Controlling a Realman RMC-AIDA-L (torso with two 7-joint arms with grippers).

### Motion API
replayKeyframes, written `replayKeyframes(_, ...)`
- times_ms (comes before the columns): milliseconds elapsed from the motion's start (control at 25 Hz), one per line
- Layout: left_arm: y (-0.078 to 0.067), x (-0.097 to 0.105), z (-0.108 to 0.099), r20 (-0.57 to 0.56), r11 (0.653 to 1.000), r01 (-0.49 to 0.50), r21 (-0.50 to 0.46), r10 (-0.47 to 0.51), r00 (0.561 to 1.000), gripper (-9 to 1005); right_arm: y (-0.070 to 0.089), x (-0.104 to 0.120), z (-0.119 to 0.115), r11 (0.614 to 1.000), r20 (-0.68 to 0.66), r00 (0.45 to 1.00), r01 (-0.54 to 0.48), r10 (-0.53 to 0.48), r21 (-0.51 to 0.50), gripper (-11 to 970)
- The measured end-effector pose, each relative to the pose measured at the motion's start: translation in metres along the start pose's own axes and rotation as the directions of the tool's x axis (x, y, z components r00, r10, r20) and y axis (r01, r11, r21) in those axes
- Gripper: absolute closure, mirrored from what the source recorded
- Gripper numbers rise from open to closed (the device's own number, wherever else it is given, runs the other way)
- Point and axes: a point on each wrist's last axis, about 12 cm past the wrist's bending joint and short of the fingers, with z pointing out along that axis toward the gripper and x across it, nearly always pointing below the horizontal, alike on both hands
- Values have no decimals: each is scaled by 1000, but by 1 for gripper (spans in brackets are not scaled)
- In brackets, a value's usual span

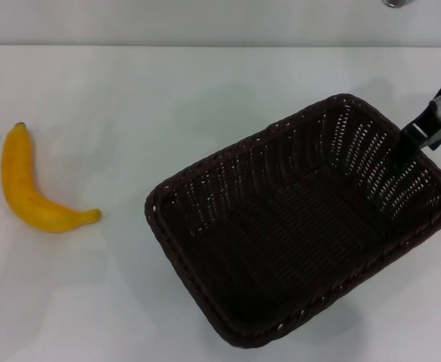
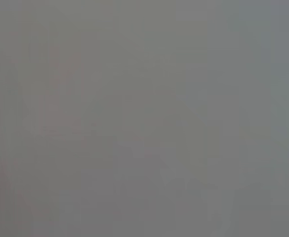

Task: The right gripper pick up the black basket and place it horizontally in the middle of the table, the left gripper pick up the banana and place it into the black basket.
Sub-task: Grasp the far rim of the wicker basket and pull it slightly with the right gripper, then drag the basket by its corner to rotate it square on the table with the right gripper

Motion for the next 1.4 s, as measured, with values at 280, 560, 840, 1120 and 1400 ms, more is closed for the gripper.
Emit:
replayKeyframes(280, 0, -7, 18, 28, 998, -33, 45, 32, 999, 167, 5, -3, 6, 997, 0, 997, -76, 76, -19, 242)
replayKeyframes(560, 13, -22, 30, 87, 997, -76, 25, 74, 993, 167, 19, -6, 10, 983, 5, 985, -171, 172, -64, 540)
replayKeyframes(840, 26, -37, 36, 152, 992, -129, -4, 128, 980, 166, 16, -6, 6, 939, 29, 941, -336, 338, -70, 735)
replayKeyframes(1120, 32, -45, 44, 195, 984, -165, -60, 174, 965, 166, -2, 16, -2, 798, 53, 798, -593, 601, -108, 770)
replayKeyframes(1400, 33, -50, 60, 204, 982, -178, -59, 187, 961, 167, -1, 33, -4, 712, 52, 714, -686, 699, -150, 776)
